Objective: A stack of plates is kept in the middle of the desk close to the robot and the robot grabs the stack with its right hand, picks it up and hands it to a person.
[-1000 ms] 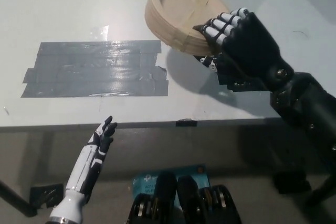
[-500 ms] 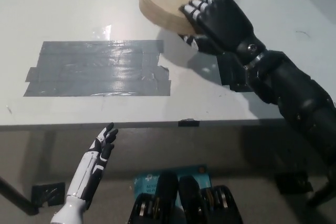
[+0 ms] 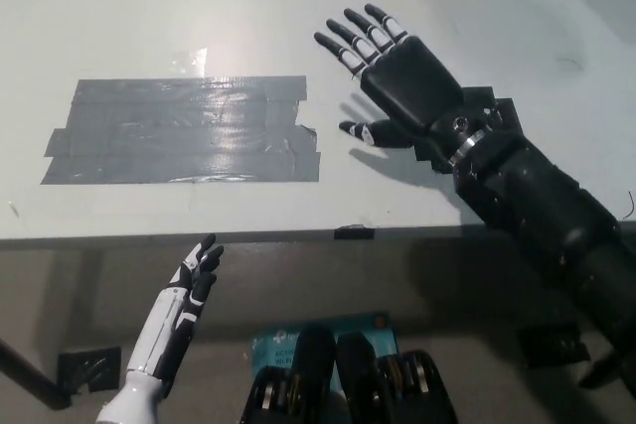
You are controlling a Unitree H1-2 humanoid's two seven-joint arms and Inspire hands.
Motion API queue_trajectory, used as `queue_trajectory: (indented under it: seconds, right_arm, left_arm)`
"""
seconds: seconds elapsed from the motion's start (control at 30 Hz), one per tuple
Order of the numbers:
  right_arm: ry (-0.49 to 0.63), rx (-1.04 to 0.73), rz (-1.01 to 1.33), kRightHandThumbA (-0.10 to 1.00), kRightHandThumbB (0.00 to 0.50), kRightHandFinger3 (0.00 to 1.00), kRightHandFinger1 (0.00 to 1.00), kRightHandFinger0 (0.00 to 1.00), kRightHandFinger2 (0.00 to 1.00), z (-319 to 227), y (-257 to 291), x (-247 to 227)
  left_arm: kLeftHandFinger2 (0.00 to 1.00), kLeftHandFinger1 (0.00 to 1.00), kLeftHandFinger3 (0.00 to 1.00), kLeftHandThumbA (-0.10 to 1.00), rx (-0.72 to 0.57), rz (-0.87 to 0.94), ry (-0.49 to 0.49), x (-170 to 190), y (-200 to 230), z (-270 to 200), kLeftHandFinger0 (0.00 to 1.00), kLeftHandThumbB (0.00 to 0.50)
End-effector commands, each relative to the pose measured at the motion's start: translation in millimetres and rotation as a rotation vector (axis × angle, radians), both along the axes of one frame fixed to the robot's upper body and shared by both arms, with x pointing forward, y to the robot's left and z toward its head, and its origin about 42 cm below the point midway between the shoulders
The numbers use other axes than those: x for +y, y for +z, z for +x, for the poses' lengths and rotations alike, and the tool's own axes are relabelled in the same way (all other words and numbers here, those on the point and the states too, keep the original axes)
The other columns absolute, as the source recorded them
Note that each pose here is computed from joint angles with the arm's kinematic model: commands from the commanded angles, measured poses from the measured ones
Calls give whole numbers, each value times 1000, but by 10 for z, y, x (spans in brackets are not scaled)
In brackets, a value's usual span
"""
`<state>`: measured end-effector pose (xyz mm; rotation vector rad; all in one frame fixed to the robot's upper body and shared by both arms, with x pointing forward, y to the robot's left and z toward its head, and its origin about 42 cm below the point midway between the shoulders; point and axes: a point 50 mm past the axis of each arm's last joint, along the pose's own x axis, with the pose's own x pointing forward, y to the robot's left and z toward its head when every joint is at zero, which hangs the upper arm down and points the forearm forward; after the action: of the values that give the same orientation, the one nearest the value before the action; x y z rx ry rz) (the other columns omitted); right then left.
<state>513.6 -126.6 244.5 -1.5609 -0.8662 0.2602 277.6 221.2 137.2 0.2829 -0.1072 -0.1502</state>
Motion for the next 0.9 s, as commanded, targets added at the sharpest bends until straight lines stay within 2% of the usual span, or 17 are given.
queue_trajectory:
  seconds: [0.0, 0.2, 0.3, 0.33, 0.37, 0.4, 0.43, 0.53, 0.57, 0.6, 0.63, 0.67, 0.73, 0.83, 0.87]
  right_arm:
    - [-90, 108, 90, 836, 500, 1000, 1000, 1000, 1000, -107, 839, -120]
    - [-11, 61, 218, 855, 500, 1000, 1000, 1000, 1000, -581, 1047, -278]
    - [41, 37, 314, 895, 500, 1000, 1000, 1000, 1000, -1054, 1152, -438]
    - [78, 31, 368, 934, 471, 1000, 1000, 1000, 1000, -1309, 1164, -504]
    - [93, 30, 388, 940, 468, 1000, 1000, 1000, 1000, -1414, 1166, -532]
    - [118, 32, 438, 1000, 461, 1000, 1000, 1000, 1000, -1663, 1155, -593]
    - [134, 37, 469, 1000, 455, 1000, 1000, 1000, 1000, -1778, 1141, -620]
    - [205, 41, 627, 1000, 393, 1000, 1000, 1000, 1000, -2248, 905, -759]
    - [207, 49, 686, 1000, 362, 1000, 1000, 1000, 1000, -2351, 766, -786]
    - [206, 58, 712, 1000, 358, 1000, 1000, 1000, 1000, -2399, 702, -797]
    - [204, 98, 790, 992, 301, 1000, 1000, 1000, 1000, -2507, 482, -837]
    - [183, 141, 882, 970, 292, 1000, 1000, 1000, 1000, -2587, 246, -860]
    - [155, 202, 962, 998, 291, 1000, 1000, 1000, 1000, -2639, 41, -866]
    - [104, 296, 1096, 1000, 251, 1000, 1000, 1000, 1000, -2717, -335, -849]
    - [95, 316, 1129, 1000, 253, 1000, 1000, 1000, 1000, -2730, -406, -838]
  left_arm:
    - [1000, 1000, 1000, 1000, -87, 22, -30, -5, 218, 88, 1000, 0]
    - [1000, 1000, 1000, 1000, -89, 13, -29, -17, 240, 108, 1000, 0]
    - [1000, 1000, 1000, 1000, -88, 3, -27, -41, 232, 95, 1000, 0]
    - [1000, 1000, 1000, 1000, -88, 3, -29, -37, 232, 88, 1000, 0]
    - [1000, 1000, 1000, 1000, -88, 2, -30, -35, 232, 86, 1000, 0]
    - [1000, 1000, 1000, 1000, -91, 3, -29, -30, 234, 84, 1000, 0]
    - [1000, 1000, 1000, 1000, -93, 3, -26, -24, 238, 87, 1000, 0]
    - [1000, 1000, 1000, 1000, -90, 12, -14, -2, 224, 85, 1000, 0]
    - [1000, 1000, 1000, 1000, -90, 12, -11, 2, 210, 86, 1000, 0]
    - [1000, 1000, 1000, 1000, -89, 11, -11, 3, 200, 82, 1000, 0]
    - [1000, 1000, 1000, 1000, -83, 7, -10, -2, 164, 59, 1000, 0]
    - [1000, 1000, 1000, 1000, -75, 2, -7, -6, 123, 20, 1000, 0]
    - [1000, 1000, 1000, 1000, -66, -4, -2, -6, 76, -20, 1000, 0]
    - [1000, 1000, 1000, 1000, -51, -6, 12, 10, 0, -94, 1000, 0]
    - [1000, 1000, 1000, 1000, -46, -7, 16, 15, -16, -115, 1000, 0]
